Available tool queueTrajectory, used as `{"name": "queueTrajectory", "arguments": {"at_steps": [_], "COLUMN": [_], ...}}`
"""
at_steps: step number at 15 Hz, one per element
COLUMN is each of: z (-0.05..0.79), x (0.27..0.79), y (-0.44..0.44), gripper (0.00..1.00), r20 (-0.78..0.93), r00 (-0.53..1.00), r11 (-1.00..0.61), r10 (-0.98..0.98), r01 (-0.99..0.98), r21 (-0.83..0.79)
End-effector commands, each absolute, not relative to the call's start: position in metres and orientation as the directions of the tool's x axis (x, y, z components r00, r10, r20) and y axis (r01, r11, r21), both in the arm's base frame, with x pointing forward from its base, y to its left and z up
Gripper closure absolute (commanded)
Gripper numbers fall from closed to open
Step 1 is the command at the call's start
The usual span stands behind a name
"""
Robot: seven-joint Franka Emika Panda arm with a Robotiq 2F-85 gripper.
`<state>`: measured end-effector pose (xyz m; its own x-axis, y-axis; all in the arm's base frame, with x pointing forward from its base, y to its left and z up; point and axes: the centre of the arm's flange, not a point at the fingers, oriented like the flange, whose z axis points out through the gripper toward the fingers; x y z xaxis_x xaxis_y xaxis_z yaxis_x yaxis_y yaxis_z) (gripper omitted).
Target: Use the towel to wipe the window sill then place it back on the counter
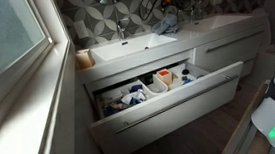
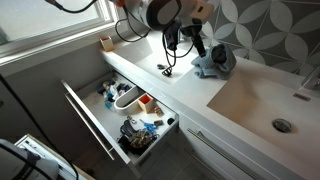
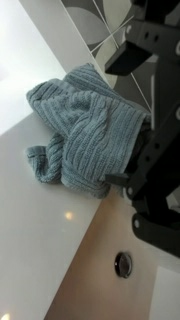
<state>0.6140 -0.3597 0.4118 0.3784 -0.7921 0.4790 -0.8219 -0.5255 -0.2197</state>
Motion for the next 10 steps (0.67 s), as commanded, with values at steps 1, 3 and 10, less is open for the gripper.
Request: {"name": "queueTrajectory", "arguments": {"at_steps": [1,3,10], "z": [0.406,0.398,0.372], "x": [0.618,0.624,0.638], "y": [-0.367,-0.376,-0.396], "gripper": [0.00,0.00,0.00], "r20": [0.498,0.518,0.570], "r00": [0.369,0.362,0.368], "r11": [-0.525,-0.525,-0.516], "r10": [-0.785,-0.775,-0.734], "r01": [-0.822,-0.824,-0.849], "r21": [-0.218,-0.211,-0.116]}}
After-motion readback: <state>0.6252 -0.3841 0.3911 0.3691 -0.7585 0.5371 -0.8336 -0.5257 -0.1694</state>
